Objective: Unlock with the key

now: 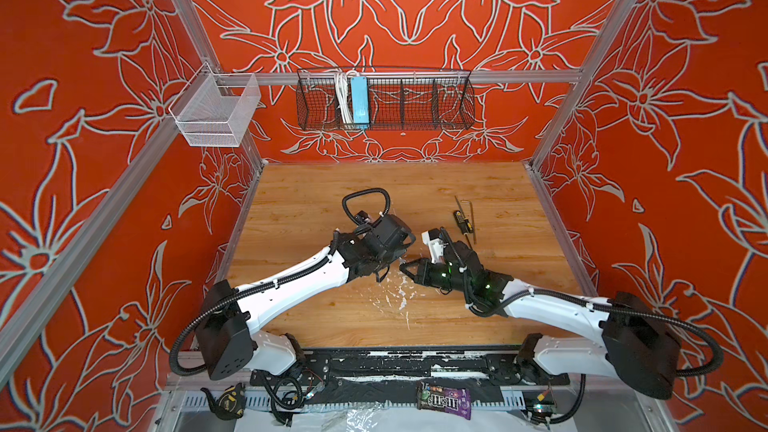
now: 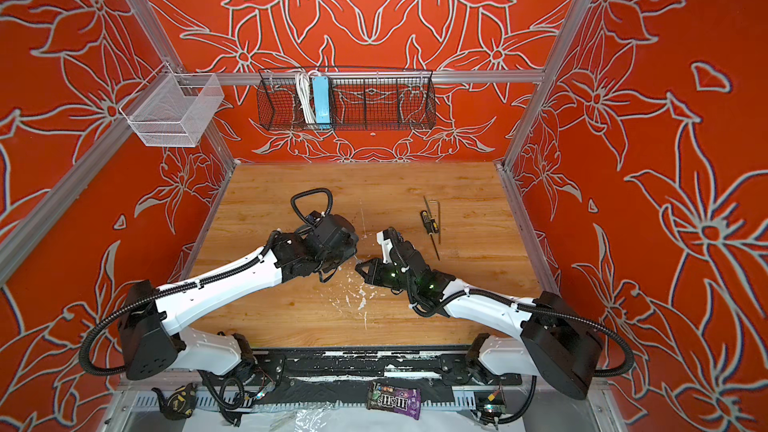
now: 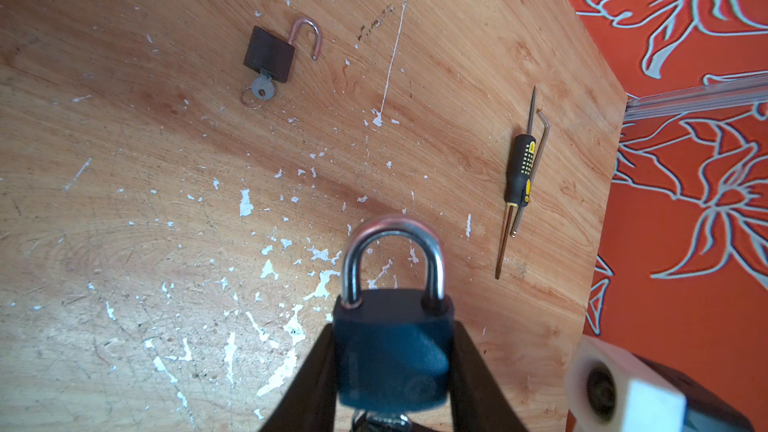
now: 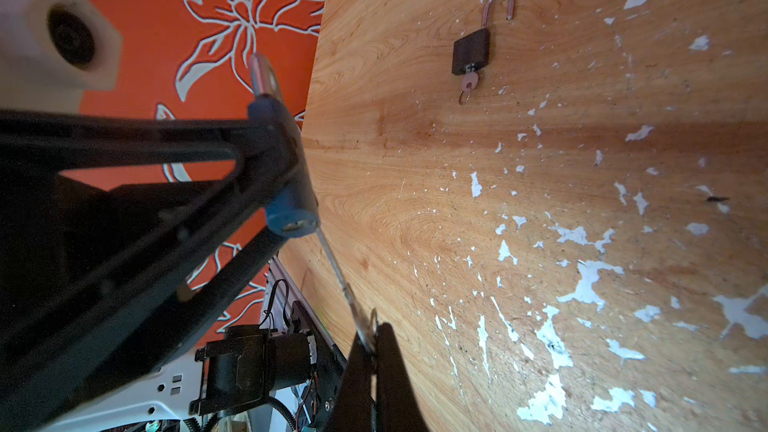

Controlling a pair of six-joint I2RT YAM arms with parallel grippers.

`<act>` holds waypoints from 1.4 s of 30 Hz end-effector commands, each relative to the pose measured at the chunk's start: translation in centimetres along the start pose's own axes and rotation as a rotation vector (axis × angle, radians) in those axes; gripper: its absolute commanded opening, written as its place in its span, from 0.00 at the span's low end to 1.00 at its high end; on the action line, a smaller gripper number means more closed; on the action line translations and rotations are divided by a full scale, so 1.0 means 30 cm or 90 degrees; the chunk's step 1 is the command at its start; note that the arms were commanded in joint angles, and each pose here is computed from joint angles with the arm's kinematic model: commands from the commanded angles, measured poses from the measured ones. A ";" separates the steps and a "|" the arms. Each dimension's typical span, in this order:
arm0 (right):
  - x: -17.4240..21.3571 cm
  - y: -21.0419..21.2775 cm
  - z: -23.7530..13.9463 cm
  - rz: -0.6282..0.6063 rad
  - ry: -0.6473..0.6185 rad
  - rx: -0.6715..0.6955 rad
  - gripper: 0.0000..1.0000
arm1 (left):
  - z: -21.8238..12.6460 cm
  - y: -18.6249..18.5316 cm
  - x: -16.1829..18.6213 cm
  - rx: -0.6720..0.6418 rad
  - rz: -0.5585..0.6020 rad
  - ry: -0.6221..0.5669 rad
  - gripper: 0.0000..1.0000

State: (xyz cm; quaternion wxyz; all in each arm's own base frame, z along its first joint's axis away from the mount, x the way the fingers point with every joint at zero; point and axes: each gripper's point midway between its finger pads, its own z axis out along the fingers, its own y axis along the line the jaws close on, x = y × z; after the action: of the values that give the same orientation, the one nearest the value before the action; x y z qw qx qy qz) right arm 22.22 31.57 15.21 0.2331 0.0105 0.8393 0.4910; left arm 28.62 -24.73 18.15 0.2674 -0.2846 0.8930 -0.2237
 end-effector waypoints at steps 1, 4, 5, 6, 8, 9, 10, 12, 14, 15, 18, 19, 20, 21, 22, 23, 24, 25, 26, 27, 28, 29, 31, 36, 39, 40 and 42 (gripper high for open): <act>-0.043 0.068 0.008 0.005 -0.023 -0.032 0.00 | -0.014 -0.015 -0.014 0.008 0.002 -0.013 0.00; -0.044 0.075 0.011 0.009 -0.023 -0.040 0.00 | -0.013 -0.007 -0.018 0.002 0.005 -0.019 0.00; -0.042 0.078 0.013 0.009 -0.021 -0.042 0.00 | -0.014 -0.004 -0.022 -0.002 0.005 -0.024 0.00; -0.042 0.079 0.014 0.011 -0.019 -0.043 0.00 | -0.012 0.003 -0.023 -0.007 0.006 -0.025 0.00; -0.041 0.081 0.015 0.014 -0.018 -0.046 0.00 | -0.013 0.005 -0.027 -0.010 0.008 -0.030 0.00; -0.043 0.084 0.014 0.015 -0.020 -0.049 0.00 | -0.013 0.008 -0.028 -0.012 0.009 -0.031 0.00; -0.042 0.085 0.011 0.014 -0.021 -0.050 0.00 | -0.011 0.009 -0.028 -0.013 0.009 -0.032 0.00; -0.046 0.088 0.005 0.012 -0.024 -0.050 0.00 | -0.007 0.015 -0.026 -0.019 0.010 -0.032 0.00; -0.047 0.088 0.002 0.010 -0.025 -0.047 0.00 | -0.006 0.015 -0.028 -0.020 0.011 -0.034 0.00; -0.046 0.086 0.002 0.011 -0.024 -0.045 0.00 | -0.004 0.013 -0.027 -0.019 0.011 -0.033 0.00; -0.044 0.071 0.010 0.022 -0.026 -0.039 0.00 | 0.000 0.005 -0.021 -0.016 0.012 -0.027 0.00; -0.045 0.074 0.012 0.024 -0.026 -0.043 0.00 | 0.000 0.001 -0.018 -0.014 0.012 -0.024 0.00; -0.047 0.078 0.014 0.024 -0.026 -0.047 0.00 | 0.001 0.001 -0.018 -0.014 0.012 -0.024 0.00; -0.049 0.089 0.016 0.023 -0.025 -0.054 0.00 | 0.003 0.001 -0.016 -0.015 0.012 -0.023 0.00; -0.049 0.091 0.019 0.021 -0.023 -0.053 0.00 | 0.005 0.002 -0.015 -0.015 0.013 -0.023 0.00; -0.051 0.091 0.021 0.021 -0.023 -0.052 0.00 | 0.005 0.002 -0.016 -0.016 0.013 -0.023 0.00; -0.051 0.093 0.022 0.020 -0.023 -0.052 0.00 | 0.005 0.002 -0.015 -0.016 0.012 -0.023 0.00; -0.052 0.090 0.024 0.023 -0.023 -0.050 0.00 | 0.003 0.001 -0.016 -0.015 0.012 -0.023 0.00; -0.052 0.089 0.026 0.024 -0.023 -0.050 0.00 | 0.001 -0.002 -0.017 -0.012 0.011 -0.023 0.00; -0.051 0.086 0.029 0.025 -0.022 -0.049 0.00 | 0.001 -0.003 -0.015 -0.010 0.010 -0.021 0.00; -0.050 0.082 0.032 0.028 -0.021 -0.048 0.00 | -0.001 -0.005 -0.016 -0.007 0.009 -0.021 0.00; -0.049 0.082 0.036 0.029 -0.020 -0.049 0.00 | -0.001 -0.006 -0.014 -0.005 0.008 -0.020 0.00; -0.049 0.081 0.039 0.033 -0.020 -0.049 0.00 | -0.001 -0.007 -0.011 -0.003 0.008 -0.019 0.00; -0.069 0.097 0.032 0.038 -0.026 -0.058 0.00 | 0.008 0.016 -0.005 -0.029 0.022 -0.026 0.00; -0.084 0.103 0.025 0.043 -0.025 -0.062 0.00 | 0.013 0.038 -0.003 -0.051 0.029 -0.029 0.00; -0.089 0.103 0.021 0.046 -0.027 -0.064 0.00 | 0.014 0.044 0.000 -0.055 0.030 -0.029 0.00; -0.097 0.106 0.014 0.048 -0.028 -0.068 0.00 | 0.016 0.055 -0.002 -0.063 0.033 -0.034 0.00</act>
State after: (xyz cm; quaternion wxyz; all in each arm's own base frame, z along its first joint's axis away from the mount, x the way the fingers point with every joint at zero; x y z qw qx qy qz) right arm 23.21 32.41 15.62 0.2148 0.0357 0.8313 0.5114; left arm 28.76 -23.88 17.15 0.2822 -0.2858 0.8965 -0.1869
